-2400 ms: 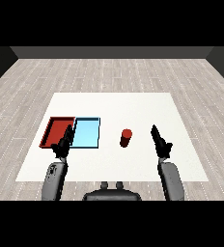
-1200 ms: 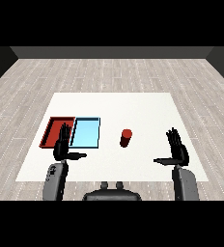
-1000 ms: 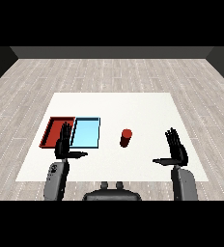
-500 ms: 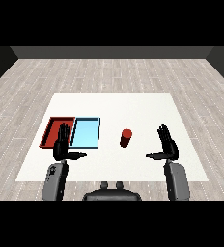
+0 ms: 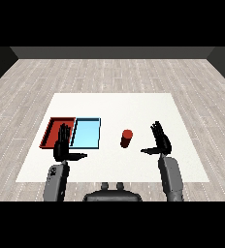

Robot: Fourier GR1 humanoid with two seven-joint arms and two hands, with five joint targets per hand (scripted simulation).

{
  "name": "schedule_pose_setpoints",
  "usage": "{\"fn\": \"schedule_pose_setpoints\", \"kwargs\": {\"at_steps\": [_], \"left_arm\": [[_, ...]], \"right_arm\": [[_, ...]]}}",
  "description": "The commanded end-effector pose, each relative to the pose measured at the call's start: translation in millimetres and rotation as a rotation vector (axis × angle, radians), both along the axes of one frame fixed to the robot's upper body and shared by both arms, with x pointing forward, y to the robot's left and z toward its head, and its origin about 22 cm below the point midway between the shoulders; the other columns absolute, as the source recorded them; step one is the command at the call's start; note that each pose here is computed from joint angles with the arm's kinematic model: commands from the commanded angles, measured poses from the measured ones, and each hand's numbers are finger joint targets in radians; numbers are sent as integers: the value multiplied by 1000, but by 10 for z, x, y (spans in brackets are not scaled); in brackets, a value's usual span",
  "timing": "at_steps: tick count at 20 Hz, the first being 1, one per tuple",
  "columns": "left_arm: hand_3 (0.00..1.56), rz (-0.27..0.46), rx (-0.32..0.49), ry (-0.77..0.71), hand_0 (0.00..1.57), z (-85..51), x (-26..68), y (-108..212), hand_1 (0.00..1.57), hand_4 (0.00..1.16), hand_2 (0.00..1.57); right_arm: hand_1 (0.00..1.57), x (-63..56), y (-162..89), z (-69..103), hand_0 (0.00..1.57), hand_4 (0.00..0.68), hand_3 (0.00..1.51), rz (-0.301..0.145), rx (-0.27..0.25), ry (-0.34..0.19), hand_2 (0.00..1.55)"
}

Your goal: Pick the red can and put it in the red box

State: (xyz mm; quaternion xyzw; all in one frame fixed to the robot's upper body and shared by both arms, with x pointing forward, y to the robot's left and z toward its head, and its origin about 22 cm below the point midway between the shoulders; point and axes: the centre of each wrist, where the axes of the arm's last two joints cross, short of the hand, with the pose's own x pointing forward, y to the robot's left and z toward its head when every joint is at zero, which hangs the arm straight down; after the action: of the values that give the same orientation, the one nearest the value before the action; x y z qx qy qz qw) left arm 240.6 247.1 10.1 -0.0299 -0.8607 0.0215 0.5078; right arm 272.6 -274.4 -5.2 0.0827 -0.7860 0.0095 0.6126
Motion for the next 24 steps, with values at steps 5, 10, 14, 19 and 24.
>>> {"fn": "schedule_pose_setpoints", "kwargs": {"at_steps": [5,10,14,19,24], "left_arm": [[0,-24,7,7,0,24,-19,261,0,0,0],[0,-3,12,12,0,119,26,138,0,0,0],[0,-3,-4,15,0,119,-44,25,0,0,0],[0,-9,1,10,0,-13,20,-50,0,0,0],[0,15,2,7,0,95,-69,68,0,0,0]], "right_arm": [[0,251,340,-98,0,0,0,36,76,54,0],[0,-20,266,-314,0,0,0,11,71,68,0],[0,110,509,-336,0,0,0,5,118,72,0],[0,161,627,-531,0,0,0,31,132,105,0],[0,142,660,-609,0,0,0,43,152,106,0]]}}
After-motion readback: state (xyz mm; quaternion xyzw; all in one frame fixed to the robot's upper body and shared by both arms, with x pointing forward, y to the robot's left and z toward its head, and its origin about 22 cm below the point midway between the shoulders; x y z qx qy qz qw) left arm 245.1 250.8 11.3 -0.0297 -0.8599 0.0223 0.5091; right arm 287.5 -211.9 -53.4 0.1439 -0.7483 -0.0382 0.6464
